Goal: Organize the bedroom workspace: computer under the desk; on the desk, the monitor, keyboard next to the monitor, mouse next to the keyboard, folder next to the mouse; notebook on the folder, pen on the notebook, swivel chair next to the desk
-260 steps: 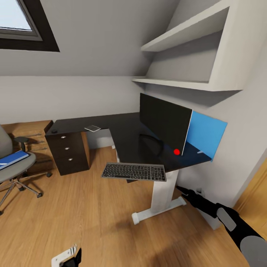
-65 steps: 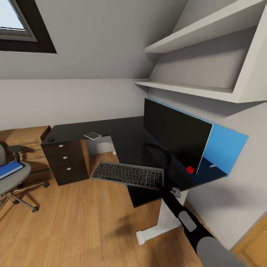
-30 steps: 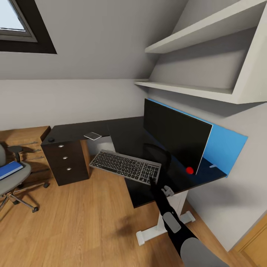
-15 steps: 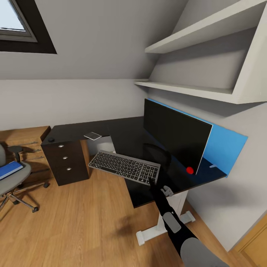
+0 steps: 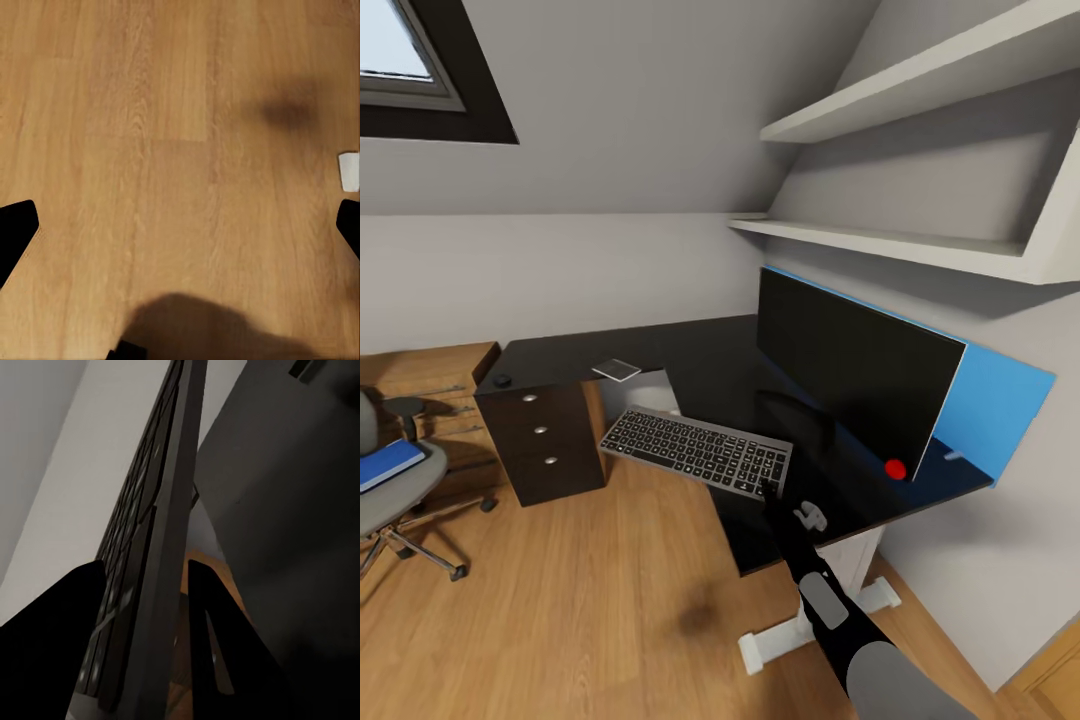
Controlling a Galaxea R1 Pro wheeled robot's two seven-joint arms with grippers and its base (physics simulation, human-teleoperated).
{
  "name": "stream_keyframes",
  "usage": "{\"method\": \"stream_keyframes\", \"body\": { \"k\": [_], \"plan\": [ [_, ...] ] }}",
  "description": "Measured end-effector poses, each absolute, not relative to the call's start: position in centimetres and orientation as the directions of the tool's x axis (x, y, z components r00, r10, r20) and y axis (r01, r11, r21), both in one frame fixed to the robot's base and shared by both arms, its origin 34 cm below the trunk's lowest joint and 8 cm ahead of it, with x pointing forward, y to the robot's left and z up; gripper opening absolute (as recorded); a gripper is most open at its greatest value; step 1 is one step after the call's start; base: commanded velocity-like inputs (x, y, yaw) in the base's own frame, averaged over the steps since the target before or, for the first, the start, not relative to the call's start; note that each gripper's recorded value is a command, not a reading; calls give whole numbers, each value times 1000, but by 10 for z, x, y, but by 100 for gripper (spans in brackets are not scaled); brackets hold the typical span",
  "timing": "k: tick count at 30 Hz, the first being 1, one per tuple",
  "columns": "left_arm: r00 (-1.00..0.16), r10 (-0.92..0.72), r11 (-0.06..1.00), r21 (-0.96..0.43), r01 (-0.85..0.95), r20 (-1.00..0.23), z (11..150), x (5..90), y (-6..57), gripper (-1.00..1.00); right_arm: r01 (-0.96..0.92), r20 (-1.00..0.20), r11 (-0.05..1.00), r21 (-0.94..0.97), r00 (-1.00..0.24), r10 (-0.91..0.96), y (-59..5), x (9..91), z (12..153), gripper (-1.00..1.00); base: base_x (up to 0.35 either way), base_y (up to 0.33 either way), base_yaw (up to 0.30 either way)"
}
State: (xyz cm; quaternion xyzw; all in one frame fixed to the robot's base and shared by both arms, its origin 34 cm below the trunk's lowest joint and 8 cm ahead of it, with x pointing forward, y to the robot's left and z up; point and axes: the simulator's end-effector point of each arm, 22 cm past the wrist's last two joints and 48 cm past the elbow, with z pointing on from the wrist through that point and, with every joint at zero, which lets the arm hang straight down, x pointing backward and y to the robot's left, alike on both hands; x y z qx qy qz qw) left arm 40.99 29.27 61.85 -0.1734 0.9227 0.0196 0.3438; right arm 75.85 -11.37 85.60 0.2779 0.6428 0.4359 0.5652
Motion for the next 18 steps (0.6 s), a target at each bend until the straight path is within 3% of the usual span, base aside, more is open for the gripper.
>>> {"method": "stream_keyframes", "body": {
  "k": [18],
  "plan": [
    [-704, -306, 939, -82, -334, -641, 618, 410, 293, 100, -138, -485, 465, 875, -207, 850, -113, 759, 856, -100, 16, 15, 0]
  ]
}}
